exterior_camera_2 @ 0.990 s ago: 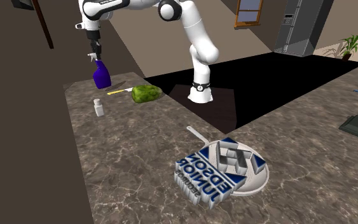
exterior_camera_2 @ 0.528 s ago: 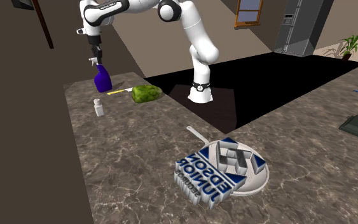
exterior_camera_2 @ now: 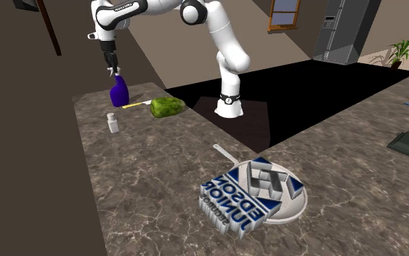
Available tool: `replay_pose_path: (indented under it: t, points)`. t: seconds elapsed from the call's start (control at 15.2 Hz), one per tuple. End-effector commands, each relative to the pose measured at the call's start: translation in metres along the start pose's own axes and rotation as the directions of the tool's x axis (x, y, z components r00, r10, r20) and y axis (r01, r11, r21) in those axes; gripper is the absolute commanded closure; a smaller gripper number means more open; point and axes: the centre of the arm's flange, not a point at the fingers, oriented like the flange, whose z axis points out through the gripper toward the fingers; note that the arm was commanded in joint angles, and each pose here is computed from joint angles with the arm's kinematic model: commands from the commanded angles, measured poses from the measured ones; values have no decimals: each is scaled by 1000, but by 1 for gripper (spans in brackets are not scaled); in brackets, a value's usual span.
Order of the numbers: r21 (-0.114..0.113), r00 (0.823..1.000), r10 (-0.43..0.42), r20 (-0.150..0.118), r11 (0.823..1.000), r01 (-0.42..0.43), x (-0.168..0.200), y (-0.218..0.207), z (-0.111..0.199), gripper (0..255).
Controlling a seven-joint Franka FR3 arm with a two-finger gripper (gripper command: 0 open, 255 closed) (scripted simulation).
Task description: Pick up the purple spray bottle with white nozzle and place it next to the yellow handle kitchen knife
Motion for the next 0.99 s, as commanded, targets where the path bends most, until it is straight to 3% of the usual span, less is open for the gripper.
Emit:
replay_pose_path:
  t: [0.0, 0.13, 0.4, 0.92]
  points:
    - [0, 1000, 0, 0, 1000, 0, 0, 0, 0, 0]
    - [0, 1000, 0, 0, 1000, 0, 0, 0, 0, 0]
    - [0, 1000, 0, 0, 1000, 0, 0, 0, -50, 0]
    - [0, 1000, 0, 0, 1000, 0, 0, 0, -50, 0]
